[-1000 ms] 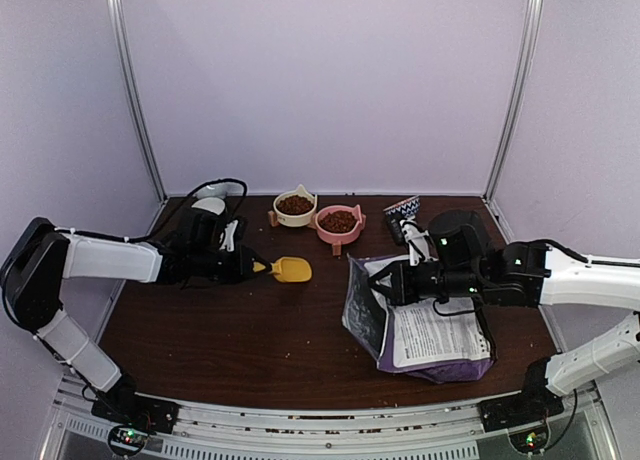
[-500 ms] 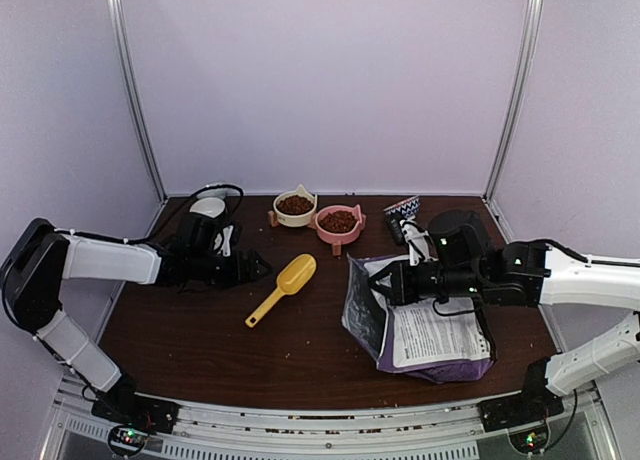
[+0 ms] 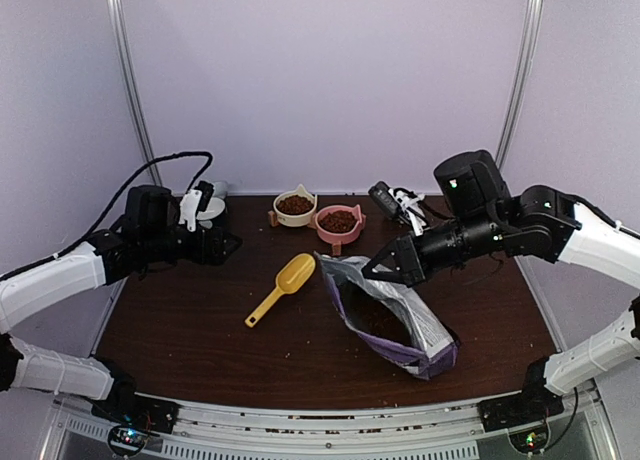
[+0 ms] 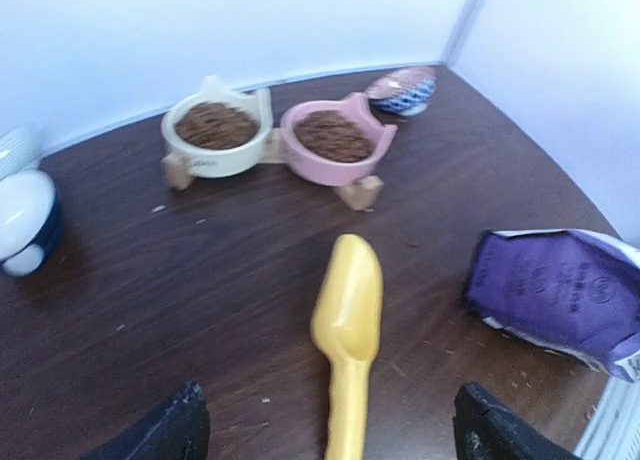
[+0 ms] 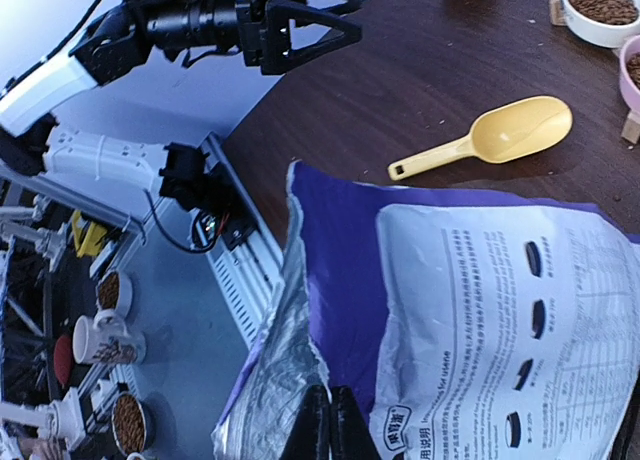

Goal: Serve the pet food

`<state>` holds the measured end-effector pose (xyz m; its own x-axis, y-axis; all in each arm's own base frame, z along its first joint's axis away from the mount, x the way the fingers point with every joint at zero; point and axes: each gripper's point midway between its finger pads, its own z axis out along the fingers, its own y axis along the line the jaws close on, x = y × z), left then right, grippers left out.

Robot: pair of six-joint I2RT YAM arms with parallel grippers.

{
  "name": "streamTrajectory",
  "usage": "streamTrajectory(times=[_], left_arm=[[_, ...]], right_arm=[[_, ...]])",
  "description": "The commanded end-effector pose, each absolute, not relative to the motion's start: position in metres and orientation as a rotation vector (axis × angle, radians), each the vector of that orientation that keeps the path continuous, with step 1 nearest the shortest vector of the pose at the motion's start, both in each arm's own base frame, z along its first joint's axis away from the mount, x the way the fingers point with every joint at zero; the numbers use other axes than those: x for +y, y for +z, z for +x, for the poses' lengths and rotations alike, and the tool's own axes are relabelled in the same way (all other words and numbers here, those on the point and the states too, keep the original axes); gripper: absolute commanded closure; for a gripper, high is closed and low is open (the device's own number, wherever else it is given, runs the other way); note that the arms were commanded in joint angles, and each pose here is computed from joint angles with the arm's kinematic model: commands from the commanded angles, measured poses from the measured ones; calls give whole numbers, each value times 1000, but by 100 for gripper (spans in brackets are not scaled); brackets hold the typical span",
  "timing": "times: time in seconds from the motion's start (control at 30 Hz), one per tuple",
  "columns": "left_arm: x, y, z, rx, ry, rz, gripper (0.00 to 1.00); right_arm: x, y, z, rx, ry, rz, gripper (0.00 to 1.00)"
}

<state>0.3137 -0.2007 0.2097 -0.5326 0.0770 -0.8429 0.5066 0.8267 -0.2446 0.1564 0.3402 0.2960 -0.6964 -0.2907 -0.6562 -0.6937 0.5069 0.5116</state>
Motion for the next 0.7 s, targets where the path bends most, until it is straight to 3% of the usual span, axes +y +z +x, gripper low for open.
streamTrajectory(times=[0.0, 0.3, 0.47, 0.67], left_arm=[[-269, 249, 252, 1848, -807, 953, 12], [-323, 329, 156, 1569, -1272, 1250, 12], [-346, 343, 125, 1427, -1274, 1369, 12], [-372, 330, 139, 1378, -1172, 1447, 10]], right_arm=[[332, 330, 113, 2178, 1270, -1011, 100], [329, 343, 121, 2107, 1272, -993, 100], [339, 351, 122, 2050, 1363, -1002, 100], [342, 363, 119, 2004, 1418, -1015, 100]])
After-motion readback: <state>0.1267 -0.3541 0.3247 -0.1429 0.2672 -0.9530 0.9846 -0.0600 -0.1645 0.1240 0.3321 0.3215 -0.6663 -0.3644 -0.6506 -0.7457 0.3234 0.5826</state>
